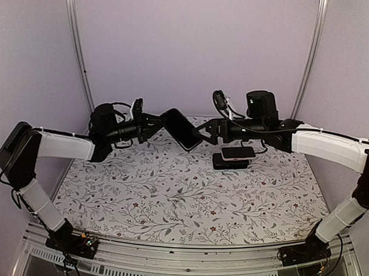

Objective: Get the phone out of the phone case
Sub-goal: Remove the bottom right corner of the phone case from the phone.

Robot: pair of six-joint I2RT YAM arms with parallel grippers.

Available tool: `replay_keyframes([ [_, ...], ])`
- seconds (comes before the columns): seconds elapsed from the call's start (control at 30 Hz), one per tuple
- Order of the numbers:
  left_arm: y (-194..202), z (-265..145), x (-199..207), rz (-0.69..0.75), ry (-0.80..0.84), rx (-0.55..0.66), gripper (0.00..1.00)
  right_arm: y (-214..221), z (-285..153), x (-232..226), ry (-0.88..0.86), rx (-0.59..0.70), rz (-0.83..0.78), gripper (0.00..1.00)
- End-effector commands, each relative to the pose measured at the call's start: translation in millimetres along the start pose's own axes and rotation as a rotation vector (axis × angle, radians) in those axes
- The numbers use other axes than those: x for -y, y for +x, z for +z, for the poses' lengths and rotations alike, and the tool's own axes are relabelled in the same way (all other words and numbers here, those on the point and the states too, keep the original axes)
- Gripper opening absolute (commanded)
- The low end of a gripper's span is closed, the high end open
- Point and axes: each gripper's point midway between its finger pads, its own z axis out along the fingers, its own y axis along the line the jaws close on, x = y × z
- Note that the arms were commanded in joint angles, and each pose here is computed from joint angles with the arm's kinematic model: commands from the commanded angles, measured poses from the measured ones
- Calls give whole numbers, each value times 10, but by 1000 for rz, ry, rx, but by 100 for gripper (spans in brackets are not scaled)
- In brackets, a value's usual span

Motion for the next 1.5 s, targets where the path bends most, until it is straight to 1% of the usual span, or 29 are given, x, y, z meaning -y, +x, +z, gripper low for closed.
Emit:
replay_keyframes([
  [0.0,-139,-158,697,90,234,51,0,-231,-270,-210,-166,118,28,99],
  [0.27,-166,-233,1045,92,358,72,0,-259,-507,-175,-250,183,86,99],
  [0.43,-118,-203,1179,109,388,60,0,-269,-495,-145,-257,186,113,98],
  [0.93,-16,-236,1352,114,460,51,0,-191,-435,46,-234,170,191,95],
  [1.27,41,-226,1458,142,501,25,0,-100,-342,117,-235,134,235,95],
  [1.37,50,-215,1469,150,500,20,0,-90,-338,112,-243,127,238,95],
  [1.47,43,-190,1398,142,471,24,0,-109,-366,68,-258,129,227,95],
])
